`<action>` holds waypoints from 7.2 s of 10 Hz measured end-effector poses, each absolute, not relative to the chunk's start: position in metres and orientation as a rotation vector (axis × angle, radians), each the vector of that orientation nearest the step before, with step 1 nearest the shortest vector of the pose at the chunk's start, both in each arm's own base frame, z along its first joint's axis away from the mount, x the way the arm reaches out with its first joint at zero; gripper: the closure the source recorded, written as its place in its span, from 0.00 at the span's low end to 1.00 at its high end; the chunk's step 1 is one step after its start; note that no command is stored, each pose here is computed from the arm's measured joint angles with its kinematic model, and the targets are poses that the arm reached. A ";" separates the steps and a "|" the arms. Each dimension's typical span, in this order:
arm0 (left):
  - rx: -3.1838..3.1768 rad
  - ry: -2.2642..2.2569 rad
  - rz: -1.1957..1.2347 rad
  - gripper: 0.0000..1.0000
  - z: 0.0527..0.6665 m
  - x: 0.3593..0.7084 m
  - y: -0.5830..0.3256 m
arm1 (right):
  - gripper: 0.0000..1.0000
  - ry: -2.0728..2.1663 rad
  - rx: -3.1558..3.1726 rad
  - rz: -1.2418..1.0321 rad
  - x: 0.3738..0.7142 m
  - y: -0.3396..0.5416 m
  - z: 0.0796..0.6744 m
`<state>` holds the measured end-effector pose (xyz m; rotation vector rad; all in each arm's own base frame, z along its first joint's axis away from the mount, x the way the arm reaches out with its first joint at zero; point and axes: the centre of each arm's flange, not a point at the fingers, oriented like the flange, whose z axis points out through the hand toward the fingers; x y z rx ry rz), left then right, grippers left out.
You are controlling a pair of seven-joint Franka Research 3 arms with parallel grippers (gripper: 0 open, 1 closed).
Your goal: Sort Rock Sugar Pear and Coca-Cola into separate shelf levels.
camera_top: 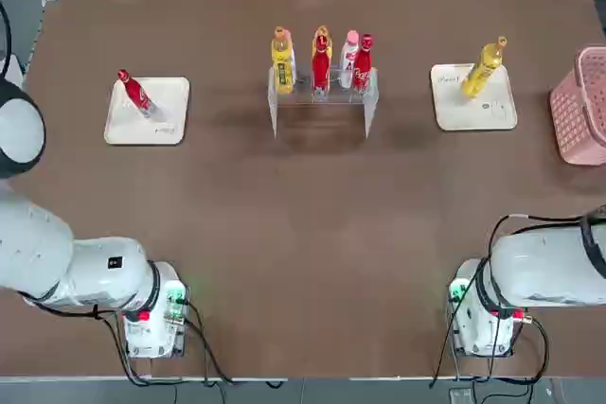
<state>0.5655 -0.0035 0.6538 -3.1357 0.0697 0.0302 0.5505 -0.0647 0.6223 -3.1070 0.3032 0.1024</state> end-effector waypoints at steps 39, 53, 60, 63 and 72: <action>-3.109 -0.312 0.029 0.67 0.461 0.549 0.028 | 0.24 0.574 -3.100 0.171 0.582 -0.104 0.373; -3.164 -0.503 0.083 0.67 0.596 0.464 -0.346 | 0.67 0.554 -3.108 0.166 0.583 -0.098 0.375; -3.137 -0.543 0.191 0.67 0.549 0.463 -0.424 | 0.67 0.508 -3.118 0.165 0.586 -0.096 0.385; -3.097 -0.578 0.133 0.67 0.536 0.475 -0.421 | 0.67 0.439 -3.132 0.158 0.598 -0.083 0.434; -3.054 -0.599 0.133 0.55 0.510 0.476 -0.435 | 0.67 0.213 -3.114 0.011 0.598 0.118 0.603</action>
